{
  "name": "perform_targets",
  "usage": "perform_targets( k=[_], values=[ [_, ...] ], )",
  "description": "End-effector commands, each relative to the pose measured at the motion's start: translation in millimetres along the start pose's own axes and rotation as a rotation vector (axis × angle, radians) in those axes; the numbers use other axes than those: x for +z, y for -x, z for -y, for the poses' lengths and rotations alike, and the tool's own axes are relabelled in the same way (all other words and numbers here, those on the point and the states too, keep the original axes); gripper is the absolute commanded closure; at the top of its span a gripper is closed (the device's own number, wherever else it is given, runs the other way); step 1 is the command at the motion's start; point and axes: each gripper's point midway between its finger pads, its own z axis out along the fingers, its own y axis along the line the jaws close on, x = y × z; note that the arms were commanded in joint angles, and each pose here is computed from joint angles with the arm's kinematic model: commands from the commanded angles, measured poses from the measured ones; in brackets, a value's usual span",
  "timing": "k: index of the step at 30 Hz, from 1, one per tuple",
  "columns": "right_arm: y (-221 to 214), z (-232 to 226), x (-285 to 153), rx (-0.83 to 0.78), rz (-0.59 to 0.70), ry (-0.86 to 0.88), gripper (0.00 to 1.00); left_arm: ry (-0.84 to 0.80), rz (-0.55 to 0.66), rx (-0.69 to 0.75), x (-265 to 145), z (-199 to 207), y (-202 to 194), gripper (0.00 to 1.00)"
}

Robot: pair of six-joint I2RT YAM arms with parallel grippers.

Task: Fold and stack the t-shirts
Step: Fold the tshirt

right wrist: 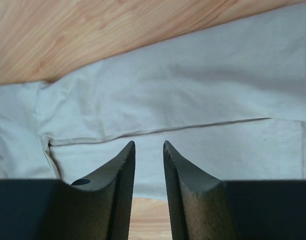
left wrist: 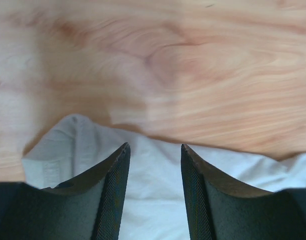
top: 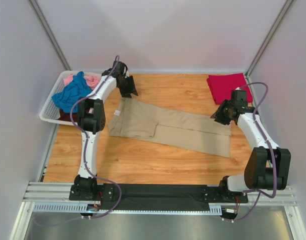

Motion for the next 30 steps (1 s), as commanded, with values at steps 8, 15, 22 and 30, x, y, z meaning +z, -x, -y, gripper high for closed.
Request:
perform_targets(
  k=[8, 15, 22, 30],
  values=[
    [-22.4, -41.4, 5.8, -0.158, -0.047, 0.073, 0.68, -0.063, 0.095, 0.035, -102.2, 39.8, 1.3, 0.48],
    [-56.3, -46.3, 37.0, -0.224, -0.149, 0.062, 0.69, 0.021, -0.005, 0.035, -84.5, 18.9, -92.4, 0.49],
    [-78.0, -55.1, 36.5, -0.264, -0.175, 0.069, 0.69, 0.109, -0.103, -0.012, -48.9, -2.9, -121.7, 0.5],
    [-114.1, -67.9, 36.4, -0.269, -0.218, 0.084, 0.68, 0.294, -0.184, 0.026, -4.7, -37.0, -118.2, 0.5]
  ],
)
